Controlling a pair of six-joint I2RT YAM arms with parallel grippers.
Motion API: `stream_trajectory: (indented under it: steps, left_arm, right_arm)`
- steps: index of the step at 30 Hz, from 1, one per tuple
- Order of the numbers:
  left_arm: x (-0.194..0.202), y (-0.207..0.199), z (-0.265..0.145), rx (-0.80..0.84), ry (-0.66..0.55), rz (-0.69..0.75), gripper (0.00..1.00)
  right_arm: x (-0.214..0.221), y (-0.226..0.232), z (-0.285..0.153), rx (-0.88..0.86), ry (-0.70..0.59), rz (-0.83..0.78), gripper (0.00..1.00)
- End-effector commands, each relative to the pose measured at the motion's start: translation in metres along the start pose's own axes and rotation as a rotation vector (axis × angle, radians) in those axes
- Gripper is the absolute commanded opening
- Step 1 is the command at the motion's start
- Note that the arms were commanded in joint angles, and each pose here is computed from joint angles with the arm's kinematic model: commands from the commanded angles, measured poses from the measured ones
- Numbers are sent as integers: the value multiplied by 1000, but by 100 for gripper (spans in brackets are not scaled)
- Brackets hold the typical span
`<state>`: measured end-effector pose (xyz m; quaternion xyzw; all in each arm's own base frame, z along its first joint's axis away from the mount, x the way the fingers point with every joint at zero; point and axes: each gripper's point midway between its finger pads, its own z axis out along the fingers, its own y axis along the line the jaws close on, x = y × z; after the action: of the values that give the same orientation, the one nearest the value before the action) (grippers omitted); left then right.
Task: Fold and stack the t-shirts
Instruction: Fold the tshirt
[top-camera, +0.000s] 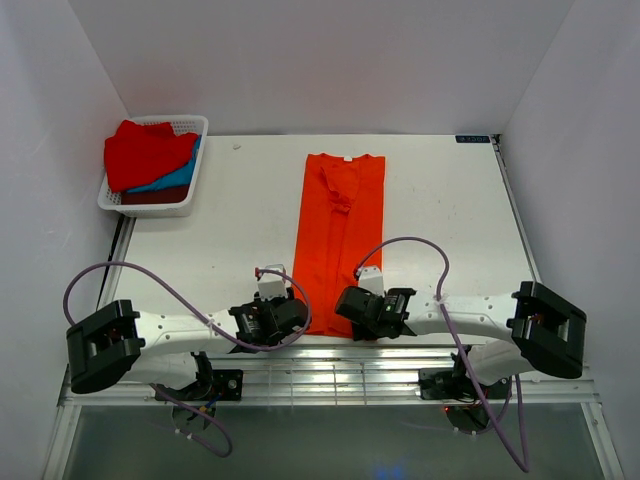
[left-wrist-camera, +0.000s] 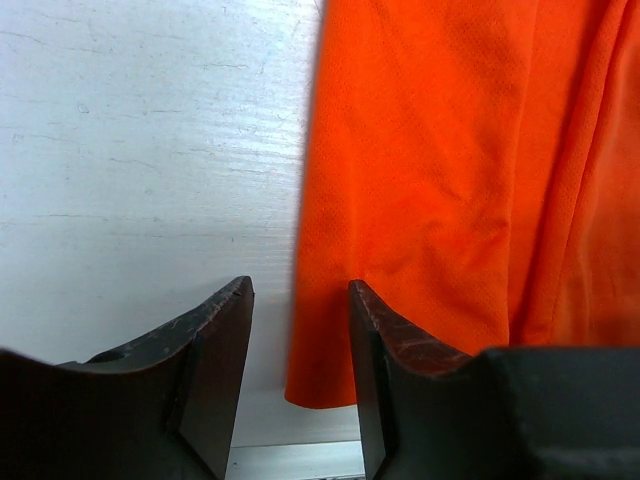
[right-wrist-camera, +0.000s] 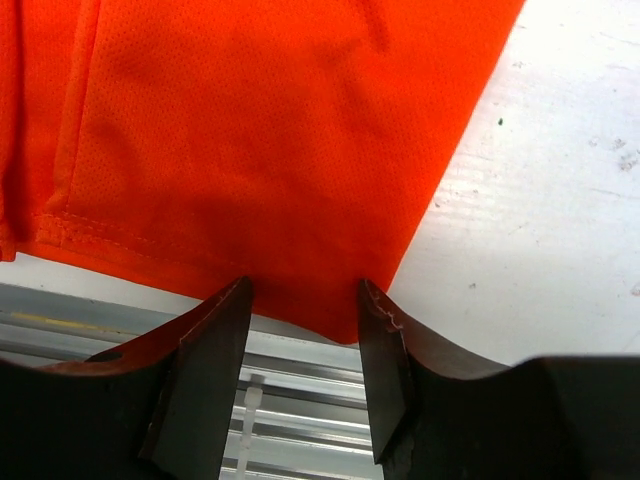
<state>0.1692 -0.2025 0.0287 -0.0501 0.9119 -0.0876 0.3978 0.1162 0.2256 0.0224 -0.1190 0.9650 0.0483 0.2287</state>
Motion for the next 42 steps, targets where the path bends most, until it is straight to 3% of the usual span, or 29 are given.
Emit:
stream_trajectory:
  steps: [1,18,32,38,42]
  left_arm:
    - [-2,-8,0,29,-7,-33,53]
    - [22,-1,8,-8,73,-21,48]
    - [28,9,2,-58,113,2,33]
    - [37,12,4,-75,140,28,19]
    - [36,7,5,-72,141,45,3]
  right_arm:
    - [-12,-6,-15,48,-57,70,52]
    - [19,-15,0,50,2,96,52]
    - [16,-8,2,33,-10,87,49]
    - [22,-10,6,27,5,91,34]
    - [23,-7,10,20,4,75,13]
